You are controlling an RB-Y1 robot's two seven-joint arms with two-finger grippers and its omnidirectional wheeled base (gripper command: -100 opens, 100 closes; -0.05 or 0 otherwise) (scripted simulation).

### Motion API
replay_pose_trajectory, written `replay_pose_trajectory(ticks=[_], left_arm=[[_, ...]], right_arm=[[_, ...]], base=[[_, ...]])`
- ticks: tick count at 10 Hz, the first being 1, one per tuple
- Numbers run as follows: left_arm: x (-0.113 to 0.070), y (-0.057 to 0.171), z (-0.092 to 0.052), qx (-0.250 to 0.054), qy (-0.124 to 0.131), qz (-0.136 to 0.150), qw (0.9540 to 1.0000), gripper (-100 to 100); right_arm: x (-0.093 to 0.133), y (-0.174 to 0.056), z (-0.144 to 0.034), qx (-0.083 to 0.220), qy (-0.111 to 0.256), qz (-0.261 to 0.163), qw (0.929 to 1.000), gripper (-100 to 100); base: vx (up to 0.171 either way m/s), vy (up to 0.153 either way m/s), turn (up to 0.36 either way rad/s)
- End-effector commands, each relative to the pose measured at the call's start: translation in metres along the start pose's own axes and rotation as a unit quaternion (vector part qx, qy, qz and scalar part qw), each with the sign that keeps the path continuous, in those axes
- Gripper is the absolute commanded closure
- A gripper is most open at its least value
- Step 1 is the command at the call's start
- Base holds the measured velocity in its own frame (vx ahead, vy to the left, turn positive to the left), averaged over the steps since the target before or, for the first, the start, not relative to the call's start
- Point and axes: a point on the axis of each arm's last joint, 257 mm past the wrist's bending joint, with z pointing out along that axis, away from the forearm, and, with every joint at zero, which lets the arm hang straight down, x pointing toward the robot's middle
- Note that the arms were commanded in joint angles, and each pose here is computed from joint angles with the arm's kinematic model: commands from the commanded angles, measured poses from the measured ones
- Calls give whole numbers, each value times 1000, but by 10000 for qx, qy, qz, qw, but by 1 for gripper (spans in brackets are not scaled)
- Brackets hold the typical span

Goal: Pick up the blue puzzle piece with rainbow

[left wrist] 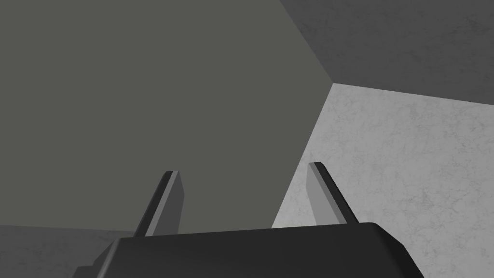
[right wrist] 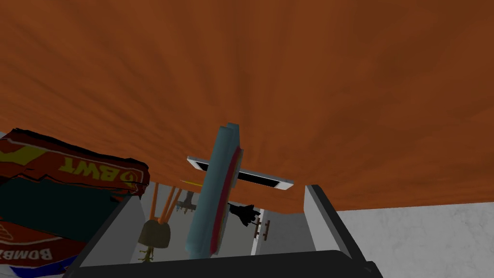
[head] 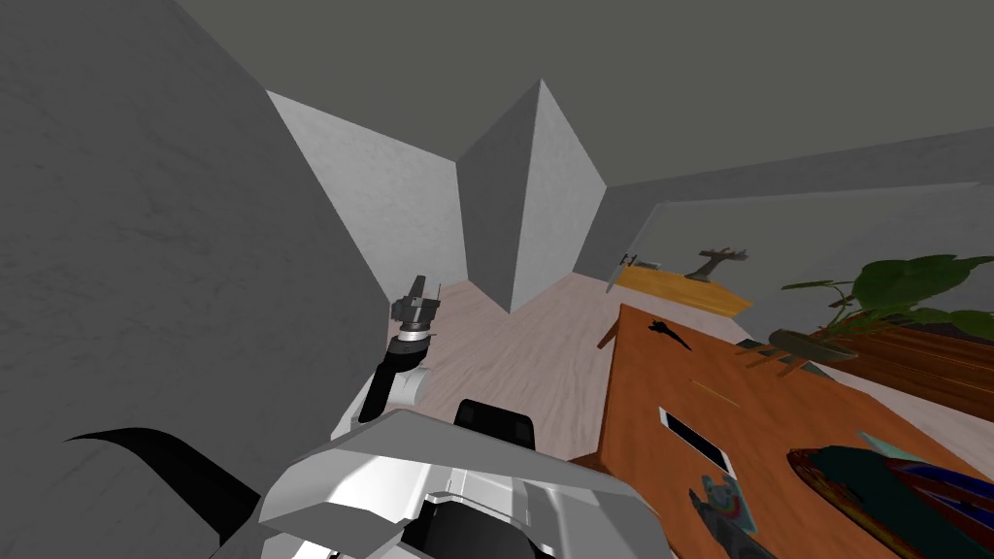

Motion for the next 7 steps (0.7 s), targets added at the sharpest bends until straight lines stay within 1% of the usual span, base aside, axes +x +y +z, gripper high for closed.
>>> replay_pose_trajectory(ticks=[1, 2, 3, 4, 5, 6, 7], left_arm=[[0, 0, 0, 0, 0, 0, 10000, 0], [0, 0, 0, 0, 0, 0, 10000, 0], [0, 0, 0, 0, 0, 0, 10000, 0], [0, 0, 0, 0, 0, 0, 10000, 0], [0, 0, 0, 1, 0, 0, 10000, 0], [0, 0, 0, 0, 0, 0, 10000, 0], [0, 0, 0, 0, 0, 0, 10000, 0]], right_arm=[[6, -46, -3, 422, 68, -152, 9990, -100], [9, -72, -5, 655, 112, -232, 9975, -100], [6, -72, -5, 648, 79, -411, 9970, -100], [8, -72, -5, 653, 107, -265, 9975, -100], [14, -114, -12, 1037, 190, -348, 9938, -100], [16, -131, -16, 1186, 222, -388, 9919, -100], [16, -131, -16, 1186, 222, -388, 9919, -100]], base=[[159, 138, 23], [173, 142, 19], [131, 116, -7], [65, 46, -1], [142, 77, 28], [229, 122, 4], [134, 119, -3]])
